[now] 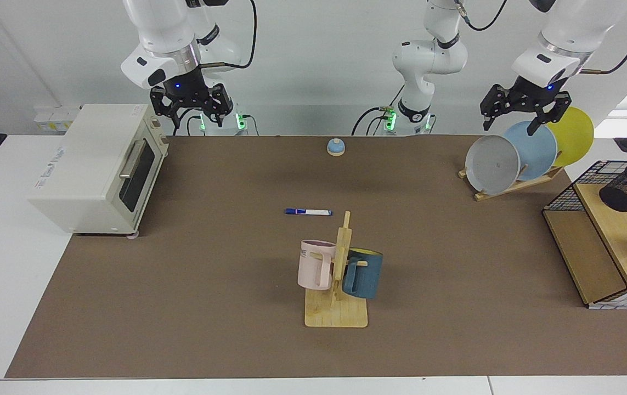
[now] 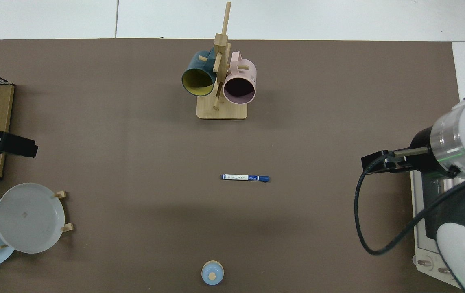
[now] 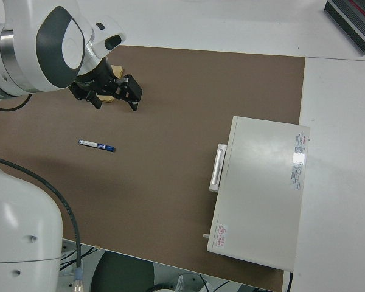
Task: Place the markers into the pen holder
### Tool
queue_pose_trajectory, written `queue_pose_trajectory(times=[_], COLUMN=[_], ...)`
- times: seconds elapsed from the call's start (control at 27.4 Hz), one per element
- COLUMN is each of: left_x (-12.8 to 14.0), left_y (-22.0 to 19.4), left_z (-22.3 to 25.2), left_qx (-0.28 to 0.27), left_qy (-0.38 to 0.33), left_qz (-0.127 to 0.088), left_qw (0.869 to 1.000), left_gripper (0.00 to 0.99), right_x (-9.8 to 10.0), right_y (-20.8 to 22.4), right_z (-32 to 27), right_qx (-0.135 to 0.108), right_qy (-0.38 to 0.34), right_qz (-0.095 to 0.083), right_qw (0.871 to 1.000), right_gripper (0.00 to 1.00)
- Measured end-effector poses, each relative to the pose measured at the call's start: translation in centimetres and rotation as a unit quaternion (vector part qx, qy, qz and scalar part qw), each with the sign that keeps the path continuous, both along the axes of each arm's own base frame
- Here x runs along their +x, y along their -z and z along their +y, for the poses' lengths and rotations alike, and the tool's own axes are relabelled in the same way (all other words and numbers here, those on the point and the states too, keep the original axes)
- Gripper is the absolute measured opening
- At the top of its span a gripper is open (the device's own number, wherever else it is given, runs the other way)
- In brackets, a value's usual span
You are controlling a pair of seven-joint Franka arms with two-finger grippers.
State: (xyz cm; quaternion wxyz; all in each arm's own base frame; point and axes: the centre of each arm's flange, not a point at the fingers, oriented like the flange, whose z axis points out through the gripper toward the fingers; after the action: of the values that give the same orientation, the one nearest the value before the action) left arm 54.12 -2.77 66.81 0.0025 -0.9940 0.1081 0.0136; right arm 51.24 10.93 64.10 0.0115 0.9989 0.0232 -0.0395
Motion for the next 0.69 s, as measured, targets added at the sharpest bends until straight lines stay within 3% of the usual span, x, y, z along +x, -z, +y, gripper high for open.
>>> queue_pose_trajectory(times=[0.55, 0.69], left_x=[-0.1, -0.1], left_y=[-0.1, 0.0], left_z=[-0.1, -0.1], left_qx=[0.000, 0.000], left_qy=[0.001, 0.001], left_qz=[0.000, 0.001], left_qw=[1.000, 1.000], left_gripper=[0.991, 0.991], right_x=[-0.2, -0.5], right_y=[0.0, 0.0], right_z=[0.9, 1.7], right_qx=[0.002, 0.013], right_qy=[-0.008, -0.008], right_qz=[0.001, 0.004], right_qw=[1.000, 1.000], right_gripper=[1.00, 1.00])
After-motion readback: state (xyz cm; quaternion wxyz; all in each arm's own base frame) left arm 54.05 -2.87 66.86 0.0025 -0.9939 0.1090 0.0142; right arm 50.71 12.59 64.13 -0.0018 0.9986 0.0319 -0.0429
